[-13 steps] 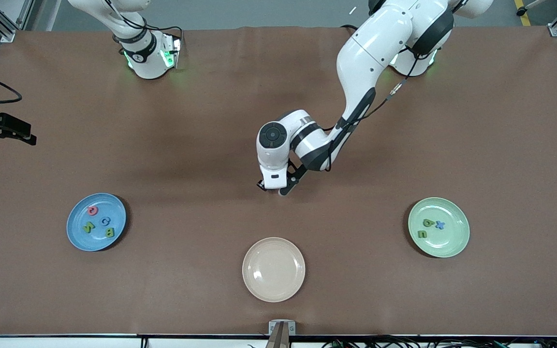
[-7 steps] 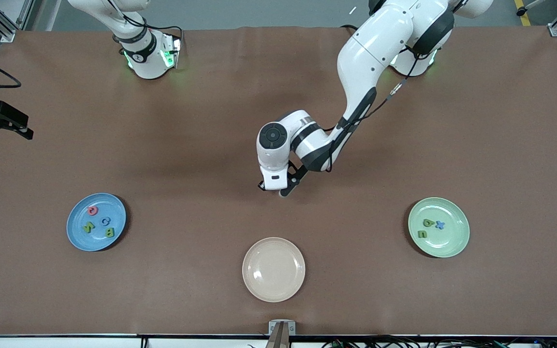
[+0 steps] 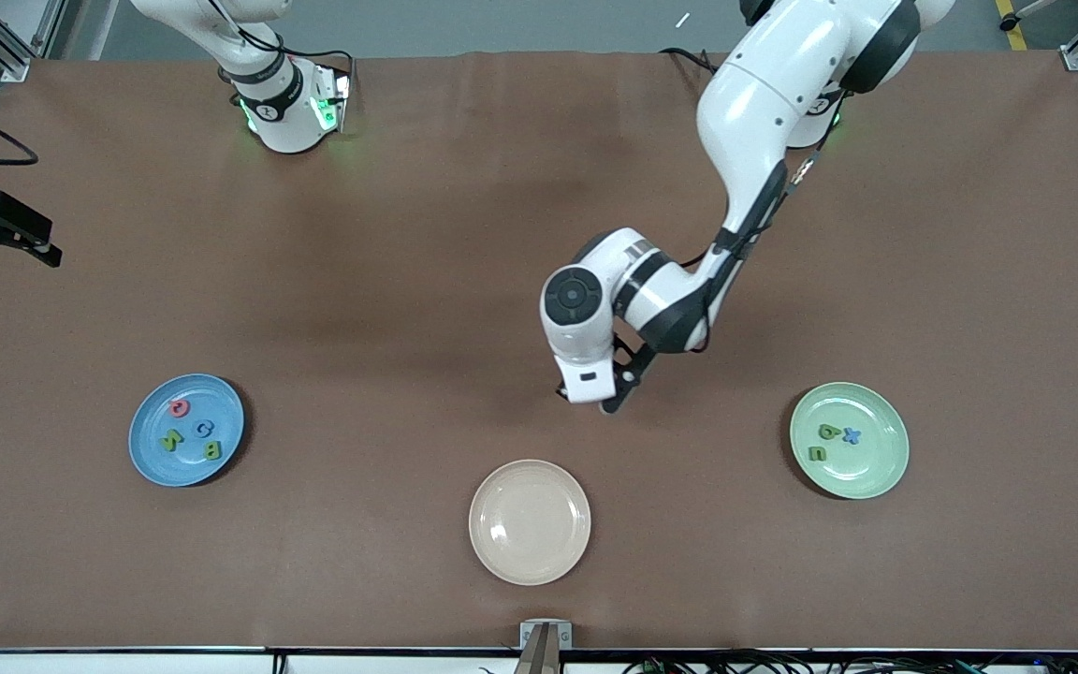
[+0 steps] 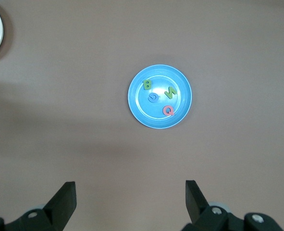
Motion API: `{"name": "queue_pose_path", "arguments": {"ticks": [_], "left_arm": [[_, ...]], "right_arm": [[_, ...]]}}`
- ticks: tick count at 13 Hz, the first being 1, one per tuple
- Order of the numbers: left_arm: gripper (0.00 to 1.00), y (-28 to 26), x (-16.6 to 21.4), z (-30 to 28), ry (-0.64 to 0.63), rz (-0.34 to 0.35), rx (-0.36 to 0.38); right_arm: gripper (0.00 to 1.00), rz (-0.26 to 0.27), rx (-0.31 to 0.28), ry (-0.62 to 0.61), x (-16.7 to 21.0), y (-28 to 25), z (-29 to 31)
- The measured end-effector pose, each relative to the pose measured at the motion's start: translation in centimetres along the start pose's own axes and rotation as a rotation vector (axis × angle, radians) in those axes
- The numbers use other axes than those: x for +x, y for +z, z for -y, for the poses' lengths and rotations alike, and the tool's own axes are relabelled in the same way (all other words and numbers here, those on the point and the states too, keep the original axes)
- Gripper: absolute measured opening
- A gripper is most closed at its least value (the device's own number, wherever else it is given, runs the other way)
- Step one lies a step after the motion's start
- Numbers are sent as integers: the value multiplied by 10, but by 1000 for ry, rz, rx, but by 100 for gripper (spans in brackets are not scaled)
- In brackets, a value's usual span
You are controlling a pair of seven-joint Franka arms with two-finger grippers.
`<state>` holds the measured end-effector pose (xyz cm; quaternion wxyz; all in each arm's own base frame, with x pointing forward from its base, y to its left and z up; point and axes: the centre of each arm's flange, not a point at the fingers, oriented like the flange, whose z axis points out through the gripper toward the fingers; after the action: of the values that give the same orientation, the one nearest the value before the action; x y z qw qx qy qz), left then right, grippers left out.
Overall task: Sort uppercase to blue plate, lowercase to green plate
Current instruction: 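Carry the blue letter over the green plate with the left gripper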
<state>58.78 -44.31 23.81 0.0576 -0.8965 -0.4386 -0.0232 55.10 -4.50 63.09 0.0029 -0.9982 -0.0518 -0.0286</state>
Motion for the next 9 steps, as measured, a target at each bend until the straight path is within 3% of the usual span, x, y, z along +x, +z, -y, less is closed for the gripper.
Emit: {"name": "queue_pose_path", "arguments": {"ticks": [3,9], "left_arm": [[27,-10,89,14,52,-6,13],[27,23,259,66,134,32,54]], "right_arm": [[100,-17,-2,-7,-1,-7,4],[100,-32,-4,-7,-2,-15,5]]}}
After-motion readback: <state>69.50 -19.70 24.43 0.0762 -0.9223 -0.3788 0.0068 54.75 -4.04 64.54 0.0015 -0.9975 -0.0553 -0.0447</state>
